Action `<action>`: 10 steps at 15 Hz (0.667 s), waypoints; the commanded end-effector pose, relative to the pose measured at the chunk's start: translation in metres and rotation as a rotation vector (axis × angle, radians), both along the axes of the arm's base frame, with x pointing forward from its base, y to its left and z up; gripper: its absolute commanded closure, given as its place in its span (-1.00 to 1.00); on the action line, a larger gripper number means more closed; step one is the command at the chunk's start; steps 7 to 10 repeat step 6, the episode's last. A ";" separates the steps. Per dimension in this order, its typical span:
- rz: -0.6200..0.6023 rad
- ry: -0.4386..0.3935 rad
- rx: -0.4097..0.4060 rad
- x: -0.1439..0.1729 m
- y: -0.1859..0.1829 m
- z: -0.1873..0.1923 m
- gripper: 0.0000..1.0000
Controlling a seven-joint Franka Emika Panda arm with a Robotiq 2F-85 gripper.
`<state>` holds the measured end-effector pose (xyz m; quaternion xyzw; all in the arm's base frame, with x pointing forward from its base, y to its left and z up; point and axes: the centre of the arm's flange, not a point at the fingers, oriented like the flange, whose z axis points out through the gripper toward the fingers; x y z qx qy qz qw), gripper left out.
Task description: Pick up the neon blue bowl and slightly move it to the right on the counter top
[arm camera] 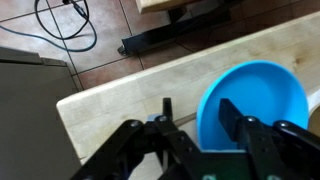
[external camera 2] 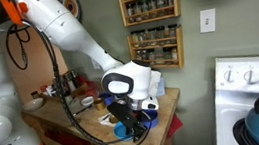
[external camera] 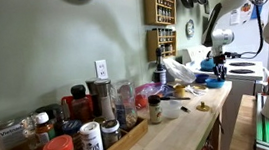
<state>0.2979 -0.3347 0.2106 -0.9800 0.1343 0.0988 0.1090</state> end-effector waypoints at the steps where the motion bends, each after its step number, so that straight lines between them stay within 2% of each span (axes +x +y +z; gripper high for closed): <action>1: -0.024 -0.002 0.024 -0.022 -0.001 0.043 -0.65; 2: -0.032 -0.004 0.018 -0.027 -0.001 0.053 -0.79; 4: 0.037 -0.062 -0.036 -0.043 0.006 0.078 -1.00; 5: 0.114 -0.103 -0.071 -0.048 0.014 0.087 -1.00; 6: 0.046 -0.038 -0.034 -0.023 -0.010 0.059 -0.90; 10: 0.046 -0.038 -0.034 -0.023 -0.010 0.059 -0.90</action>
